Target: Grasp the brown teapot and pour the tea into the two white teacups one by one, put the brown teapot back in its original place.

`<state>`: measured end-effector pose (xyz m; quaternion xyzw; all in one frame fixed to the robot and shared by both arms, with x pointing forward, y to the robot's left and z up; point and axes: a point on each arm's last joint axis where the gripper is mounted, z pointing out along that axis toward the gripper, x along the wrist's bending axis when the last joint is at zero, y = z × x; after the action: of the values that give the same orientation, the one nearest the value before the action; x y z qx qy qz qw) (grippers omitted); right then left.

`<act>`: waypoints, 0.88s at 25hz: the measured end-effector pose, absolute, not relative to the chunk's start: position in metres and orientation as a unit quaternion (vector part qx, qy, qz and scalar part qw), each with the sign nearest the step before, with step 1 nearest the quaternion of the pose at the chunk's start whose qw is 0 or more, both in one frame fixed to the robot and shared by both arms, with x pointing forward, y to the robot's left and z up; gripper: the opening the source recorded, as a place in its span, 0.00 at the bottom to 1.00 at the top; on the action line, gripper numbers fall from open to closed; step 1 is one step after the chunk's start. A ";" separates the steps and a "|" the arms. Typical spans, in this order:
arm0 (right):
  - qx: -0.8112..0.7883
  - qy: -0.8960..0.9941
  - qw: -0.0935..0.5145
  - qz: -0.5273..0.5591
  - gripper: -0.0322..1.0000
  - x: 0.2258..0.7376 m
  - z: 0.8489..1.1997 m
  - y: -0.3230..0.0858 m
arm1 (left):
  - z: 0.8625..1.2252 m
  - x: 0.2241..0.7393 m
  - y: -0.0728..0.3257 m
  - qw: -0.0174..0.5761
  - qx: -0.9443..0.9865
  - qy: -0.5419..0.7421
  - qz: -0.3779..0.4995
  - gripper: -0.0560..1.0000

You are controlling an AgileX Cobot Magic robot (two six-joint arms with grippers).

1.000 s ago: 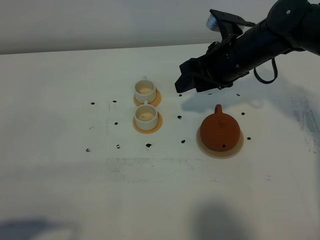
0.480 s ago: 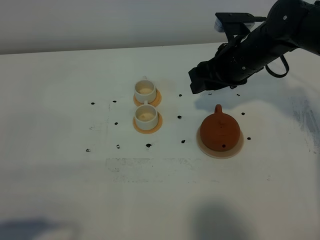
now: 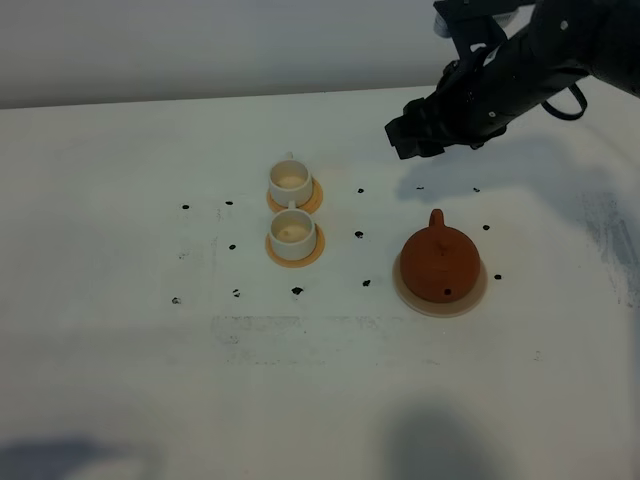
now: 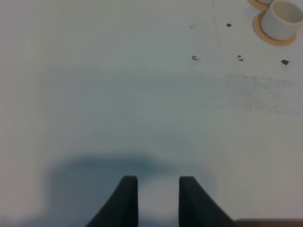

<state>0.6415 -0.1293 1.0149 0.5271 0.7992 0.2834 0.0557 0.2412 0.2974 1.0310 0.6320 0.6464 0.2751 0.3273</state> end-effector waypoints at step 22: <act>0.543 0.825 0.068 0.139 0.53 0.676 0.945 -0.134 | 1.031 0.241 0.297 0.328 0.632 0.646 0.276 0.25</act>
<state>0.6759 -0.1345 0.9446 0.5432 0.8252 0.1389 0.0685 0.2410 0.2974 1.0311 0.6319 0.6456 0.2762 0.3281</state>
